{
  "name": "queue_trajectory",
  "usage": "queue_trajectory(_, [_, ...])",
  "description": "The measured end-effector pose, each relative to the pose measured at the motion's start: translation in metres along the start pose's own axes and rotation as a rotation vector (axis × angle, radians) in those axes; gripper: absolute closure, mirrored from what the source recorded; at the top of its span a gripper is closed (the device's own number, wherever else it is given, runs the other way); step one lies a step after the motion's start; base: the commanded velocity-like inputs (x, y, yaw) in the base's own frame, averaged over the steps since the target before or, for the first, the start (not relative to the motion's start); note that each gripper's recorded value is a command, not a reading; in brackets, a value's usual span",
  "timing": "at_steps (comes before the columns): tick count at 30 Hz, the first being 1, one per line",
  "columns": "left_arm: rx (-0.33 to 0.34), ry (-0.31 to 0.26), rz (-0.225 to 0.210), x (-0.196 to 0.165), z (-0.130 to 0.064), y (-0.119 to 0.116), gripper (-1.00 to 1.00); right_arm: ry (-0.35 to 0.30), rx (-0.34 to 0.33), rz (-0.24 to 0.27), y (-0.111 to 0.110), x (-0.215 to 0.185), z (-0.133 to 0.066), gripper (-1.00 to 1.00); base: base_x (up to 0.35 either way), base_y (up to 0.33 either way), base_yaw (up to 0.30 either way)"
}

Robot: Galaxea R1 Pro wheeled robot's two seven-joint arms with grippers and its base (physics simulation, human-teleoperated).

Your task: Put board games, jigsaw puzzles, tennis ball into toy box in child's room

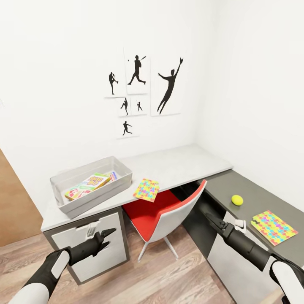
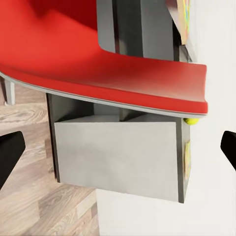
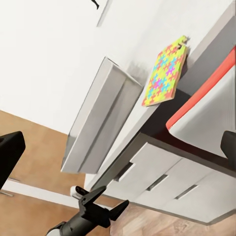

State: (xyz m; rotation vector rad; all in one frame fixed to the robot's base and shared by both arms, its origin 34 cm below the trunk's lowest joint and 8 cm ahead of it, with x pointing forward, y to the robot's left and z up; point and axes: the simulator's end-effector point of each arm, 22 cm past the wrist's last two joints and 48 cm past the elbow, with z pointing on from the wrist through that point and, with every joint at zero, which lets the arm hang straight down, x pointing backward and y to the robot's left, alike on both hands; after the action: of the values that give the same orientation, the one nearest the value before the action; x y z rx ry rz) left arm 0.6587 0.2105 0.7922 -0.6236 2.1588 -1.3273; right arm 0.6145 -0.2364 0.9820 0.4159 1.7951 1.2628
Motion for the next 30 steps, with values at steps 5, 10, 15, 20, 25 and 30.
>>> queue_trajectory(5, [0.018, 0.001, -0.002, 0.003, 0.007, -0.001, -1.00, 0.001, 0.005, 0.002, -0.008, 0.003, 0.001, -1.00, 0.000, 0.000, 0.000])
queue_trajectory(10, [0.068, -0.018, 0.000, -0.001, 0.011, -0.007, -1.00, 0.000, 0.007, 0.002, -0.015, 0.005, 0.001, -1.00, 0.000, 0.000, 0.000])
queue_trajectory(15, [0.137, -0.108, 0.012, -0.017, 0.014, -0.018, -1.00, 0.000, 0.010, 0.004, -0.023, 0.008, 0.002, -1.00, 0.000, 0.000, 0.000])
queue_trajectory(20, [0.209, -0.176, -0.017, -0.022, 0.023, -0.030, -1.00, -0.007, 0.013, 0.005, -0.031, 0.008, 0.001, -1.00, 0.000, 0.000, 0.000])
queue_trajectory(25, [0.243, -0.171, -0.042, -0.009, 0.039, -0.036, -1.00, -0.015, 0.016, 0.007, -0.039, 0.008, 0.000, -1.00, 0.000, 0.000, 0.000])
queue_trajectory(30, [0.257, -0.164, -0.054, -0.003, 0.044, -0.041, -1.00, -0.018, 0.016, 0.006, -0.039, 0.007, 0.000, -1.00, 0.000, 0.000, 0.000])
